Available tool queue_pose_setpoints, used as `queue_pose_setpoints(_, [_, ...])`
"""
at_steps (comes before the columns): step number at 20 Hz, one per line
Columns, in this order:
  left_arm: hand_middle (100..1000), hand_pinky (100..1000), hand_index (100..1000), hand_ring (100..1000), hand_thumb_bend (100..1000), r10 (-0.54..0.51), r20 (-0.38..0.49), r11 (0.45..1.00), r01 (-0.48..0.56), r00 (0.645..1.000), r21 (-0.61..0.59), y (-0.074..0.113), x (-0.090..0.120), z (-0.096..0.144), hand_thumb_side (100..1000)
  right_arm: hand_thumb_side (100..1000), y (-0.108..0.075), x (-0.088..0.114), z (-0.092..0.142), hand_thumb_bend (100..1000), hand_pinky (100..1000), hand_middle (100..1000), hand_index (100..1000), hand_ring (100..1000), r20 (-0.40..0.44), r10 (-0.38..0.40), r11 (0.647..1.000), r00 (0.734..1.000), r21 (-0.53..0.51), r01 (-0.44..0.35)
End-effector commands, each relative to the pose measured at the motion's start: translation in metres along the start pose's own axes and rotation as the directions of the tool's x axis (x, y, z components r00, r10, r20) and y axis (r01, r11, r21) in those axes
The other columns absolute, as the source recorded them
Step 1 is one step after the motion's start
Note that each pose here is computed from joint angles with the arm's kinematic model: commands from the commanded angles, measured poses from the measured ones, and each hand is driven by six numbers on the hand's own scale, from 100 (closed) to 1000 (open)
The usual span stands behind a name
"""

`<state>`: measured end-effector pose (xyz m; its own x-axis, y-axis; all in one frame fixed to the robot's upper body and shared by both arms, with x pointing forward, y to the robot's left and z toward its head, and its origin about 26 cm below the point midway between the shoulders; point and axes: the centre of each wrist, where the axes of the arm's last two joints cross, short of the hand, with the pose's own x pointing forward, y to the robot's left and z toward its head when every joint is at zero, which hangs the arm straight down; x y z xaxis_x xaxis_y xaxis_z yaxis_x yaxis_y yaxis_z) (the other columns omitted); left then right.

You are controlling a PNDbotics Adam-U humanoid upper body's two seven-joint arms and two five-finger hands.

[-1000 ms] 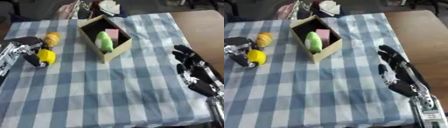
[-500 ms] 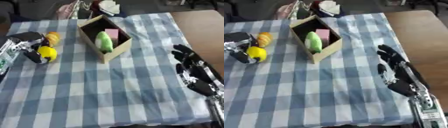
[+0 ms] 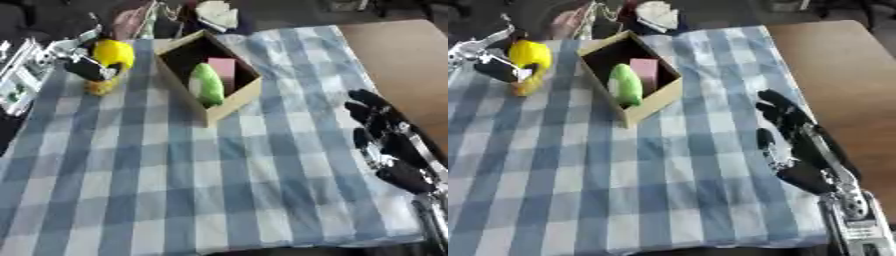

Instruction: Pick up objects on the table and place them in the box.

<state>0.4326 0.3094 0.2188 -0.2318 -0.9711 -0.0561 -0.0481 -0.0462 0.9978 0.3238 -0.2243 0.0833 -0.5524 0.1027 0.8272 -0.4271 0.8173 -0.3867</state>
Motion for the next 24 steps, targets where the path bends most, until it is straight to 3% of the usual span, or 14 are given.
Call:
queue_pose_setpoints(1, [536,621,722,518,177,0.0,0.018,0.997,-0.001,1.0,0.081,0.003,0.013,-0.013,200,388,-0.003,0.005,-0.005,100,1000,969,1000,966,0.022,0.014,1.0,1.0,0.017,-0.014])
queue_pose_setpoints(8, [598,666,774,602,147,0.058,0.062,0.993,-0.065,0.996,0.102,-0.022,0.037,-0.028,214,387,-0.001,0.006,-0.008,100,1000,968,1000,966,0.033,0.005,1.0,0.999,0.027,-0.006])
queue_pose_setpoints(12, [740,720,852,701,190,0.076,0.055,0.989,-0.083,0.996,0.126,-0.035,0.039,-0.029,271,388,0.0,0.006,-0.009,100,1000,968,1000,966,0.034,0.004,1.0,0.999,0.03,-0.005])
queue_pose_setpoints(13, [740,720,852,701,190,0.075,0.054,0.989,-0.081,0.996,0.122,-0.037,0.038,-0.028,271,388,0.0,0.006,-0.009,100,1000,968,1000,966,0.034,0.004,1.0,0.999,0.03,-0.005])
queue_pose_setpoints(15, [818,766,902,770,253,0.073,0.046,0.99,-0.078,0.996,0.119,-0.038,0.035,-0.028,458,389,0.0,0.006,-0.008,100,1000,969,1000,967,0.033,0.004,1.0,0.999,0.029,-0.005])
queue_pose_setpoints(20, [893,794,932,841,332,0.113,0.029,0.98,-0.116,0.993,0.162,-0.03,0.024,-0.023,696,391,-0.001,0.006,-0.008,100,1000,969,1000,967,0.033,0.004,1.0,0.999,0.029,-0.005])
queue_pose_setpoints(23, [896,792,931,842,347,0.137,0.026,0.972,-0.14,0.99,0.191,-0.023,0.018,-0.018,715,391,-0.001,0.006,-0.008,100,1000,969,1000,967,0.032,0.005,1.0,0.999,0.027,-0.005])
queue_pose_setpoints(24, [881,785,921,832,336,0.14,0.024,0.97,-0.142,0.99,0.199,-0.021,0.015,-0.016,676,391,-0.001,0.006,-0.008,100,1000,969,1000,967,0.031,0.005,1.0,1.0,0.025,-0.006])
